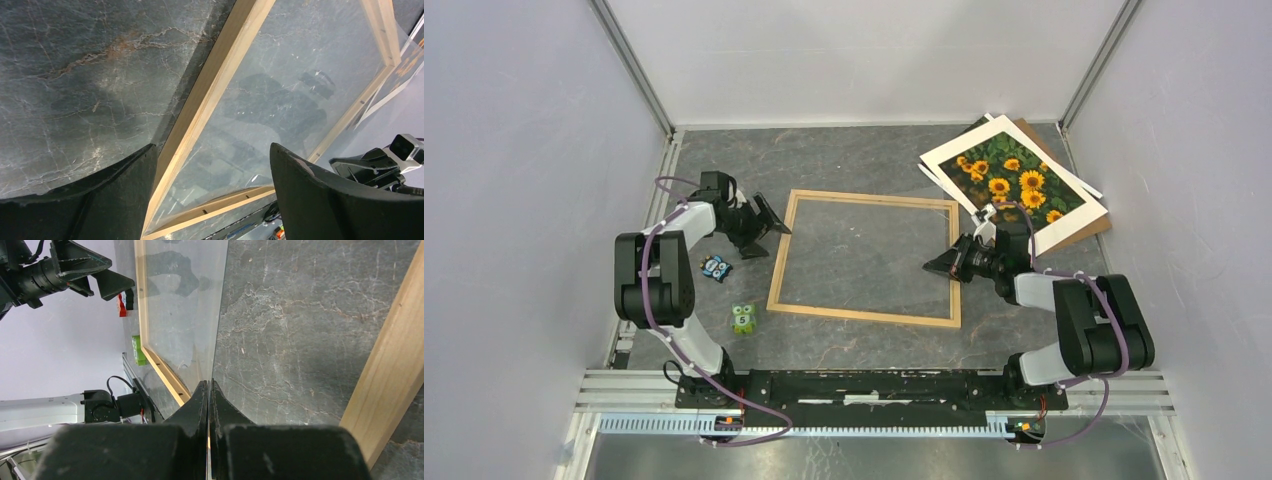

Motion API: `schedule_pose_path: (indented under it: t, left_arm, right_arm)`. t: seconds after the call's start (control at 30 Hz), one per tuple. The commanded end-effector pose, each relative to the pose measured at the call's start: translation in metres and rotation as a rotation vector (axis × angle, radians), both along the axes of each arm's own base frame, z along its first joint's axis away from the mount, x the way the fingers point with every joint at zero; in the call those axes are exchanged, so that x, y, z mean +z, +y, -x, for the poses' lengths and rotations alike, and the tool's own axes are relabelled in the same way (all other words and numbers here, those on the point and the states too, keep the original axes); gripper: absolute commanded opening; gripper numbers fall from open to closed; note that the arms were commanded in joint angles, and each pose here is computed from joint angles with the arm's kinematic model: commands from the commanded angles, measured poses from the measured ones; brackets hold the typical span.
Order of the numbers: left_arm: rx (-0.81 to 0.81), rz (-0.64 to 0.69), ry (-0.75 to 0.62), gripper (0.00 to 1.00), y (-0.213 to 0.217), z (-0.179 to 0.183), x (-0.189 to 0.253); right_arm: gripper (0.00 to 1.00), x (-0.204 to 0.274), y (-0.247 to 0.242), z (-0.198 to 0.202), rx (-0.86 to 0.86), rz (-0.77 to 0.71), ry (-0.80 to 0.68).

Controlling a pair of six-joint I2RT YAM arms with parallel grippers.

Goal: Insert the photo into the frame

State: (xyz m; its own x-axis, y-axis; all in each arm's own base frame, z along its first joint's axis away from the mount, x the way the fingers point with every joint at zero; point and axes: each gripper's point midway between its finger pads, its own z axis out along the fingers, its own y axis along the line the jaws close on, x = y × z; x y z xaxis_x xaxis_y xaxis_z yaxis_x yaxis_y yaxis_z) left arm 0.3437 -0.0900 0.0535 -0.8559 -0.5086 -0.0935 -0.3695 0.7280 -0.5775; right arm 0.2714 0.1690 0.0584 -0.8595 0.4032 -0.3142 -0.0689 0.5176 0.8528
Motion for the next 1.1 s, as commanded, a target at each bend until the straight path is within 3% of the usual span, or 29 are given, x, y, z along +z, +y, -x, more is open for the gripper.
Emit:
schedule_pose_path:
  t: [0.0,0.3,0.53,1.07]
  left_arm:
    - [-0.037,0.005,-0.041,0.89,-0.002,-0.008,0.003]
    - [-0.037,0.024,-0.028,0.91,-0.005,-0.008,-0.002]
    - [-0.027,0.038,-0.013,0.85,-0.007,-0.008,-0.009]
    - [-0.022,0.102,-0.003,0.91,-0.016,-0.007,-0.011]
  right_arm:
    - [0.00,0.029,0.003,-0.018,0.003,0.007,-0.078]
    - [0.00,0.036,0.003,-0.014,-0.005,0.007,-0.063]
    - [0.00,0.040,0.002,-0.011,-0.020,0.006,-0.056]
    - [0.00,0.040,0.003,-0.003,-0.039,-0.026,-0.033]
